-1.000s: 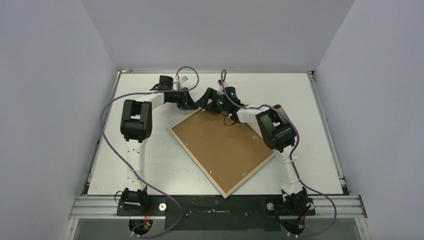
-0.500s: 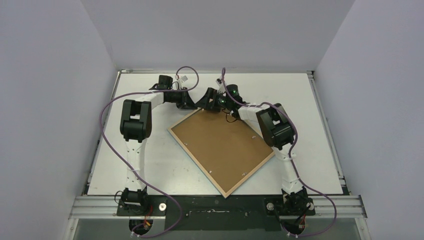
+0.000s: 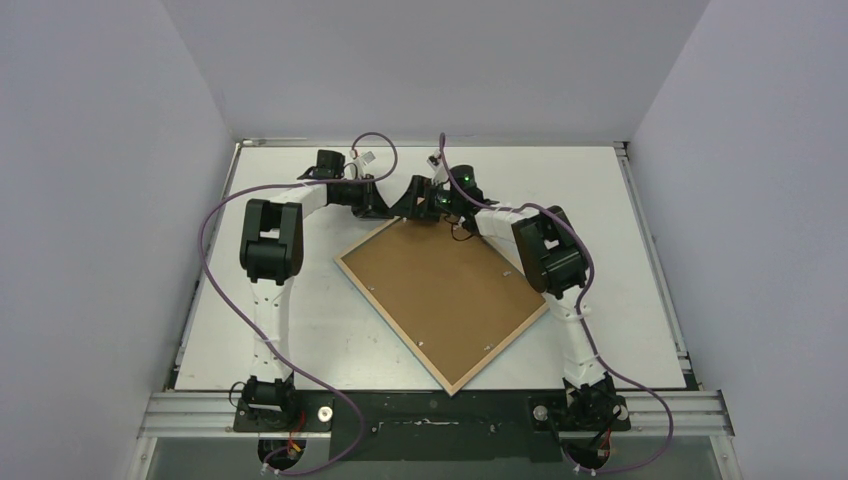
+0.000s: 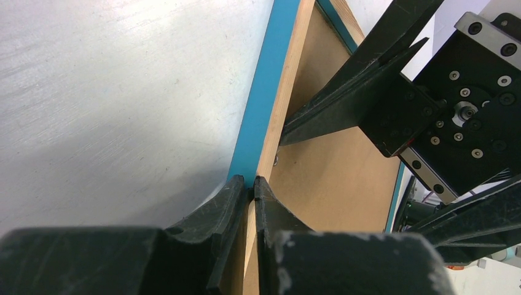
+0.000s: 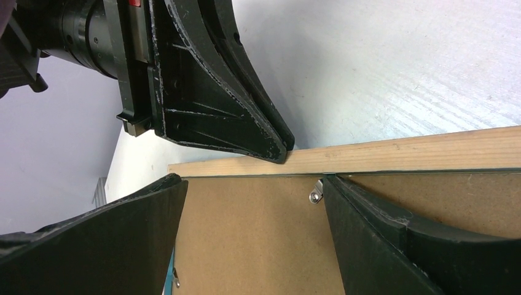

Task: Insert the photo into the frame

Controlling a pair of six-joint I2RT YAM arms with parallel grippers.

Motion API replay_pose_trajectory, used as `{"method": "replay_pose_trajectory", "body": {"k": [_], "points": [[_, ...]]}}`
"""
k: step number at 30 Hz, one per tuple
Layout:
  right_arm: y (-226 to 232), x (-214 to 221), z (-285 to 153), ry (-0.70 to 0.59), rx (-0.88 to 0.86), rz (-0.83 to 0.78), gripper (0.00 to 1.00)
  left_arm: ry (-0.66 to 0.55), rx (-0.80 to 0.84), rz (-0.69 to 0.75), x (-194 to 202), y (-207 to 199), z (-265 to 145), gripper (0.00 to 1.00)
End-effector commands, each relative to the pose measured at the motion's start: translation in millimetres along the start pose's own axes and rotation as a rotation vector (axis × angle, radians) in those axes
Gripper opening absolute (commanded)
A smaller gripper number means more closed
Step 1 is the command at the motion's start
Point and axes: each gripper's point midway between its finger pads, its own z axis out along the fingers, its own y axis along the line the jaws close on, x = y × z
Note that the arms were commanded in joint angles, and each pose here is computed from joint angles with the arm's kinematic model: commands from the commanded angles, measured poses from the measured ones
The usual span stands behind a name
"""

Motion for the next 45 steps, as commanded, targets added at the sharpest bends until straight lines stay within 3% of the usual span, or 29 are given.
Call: {"method": "replay_pose_trajectory", "body": {"k": [1, 8, 15, 19, 23, 29, 33, 38, 45], "points": [[46.8, 18.7, 23.8, 0.06, -0.156, -0.08, 0.84, 0.125, 0.037, -0.032, 38.2, -14.3, 25.2, 0.06], [58.8, 2.7, 18.9, 0.046, -0.133, -0.113, 0.87, 0.115, 0.028, -0.043, 33.8, -15.1, 10.0, 0.06], [49.0, -60.9, -44.7, -0.102, 0.159, -0.222, 1.0, 0.026, 0.008, 0.002, -1.6, -32.1, -37.0, 0.19], [21.4, -83.6, -102.9, -0.183, 0.371, -0.237, 0.9, 0.028, -0.014, 0.029, -4.2, -36.9, -45.4, 0.29], [-9.9, -76.0, -150.8, -0.202, 0.525, -0.17, 0.9, 0.046, -0.028, 0.052, -3.7, -41.5, -42.3, 0.32], [-41.5, -39.9, -195.9, -0.198, 0.705, -0.069, 0.9, 0.023, -0.033, 0.119, -34.0, -49.1, -27.9, 0.38], [-48.5, -24.9, -202.2, -0.171, 0.697, -0.042, 0.92, 0.054, -0.041, 0.138, -40.1, -44.5, -6.8, 0.39], [-25.3, -21.1, -187.4, -0.18, 0.638, -0.069, 0.98, 0.062, -0.045, 0.161, -38.3, -43.2, 14.1, 0.39], [-9.6, -14.7, -148.1, -0.151, 0.614, -0.141, 0.82, 0.075, -0.071, 0.171, -31.4, -35.3, 27.8, 0.35]]}}
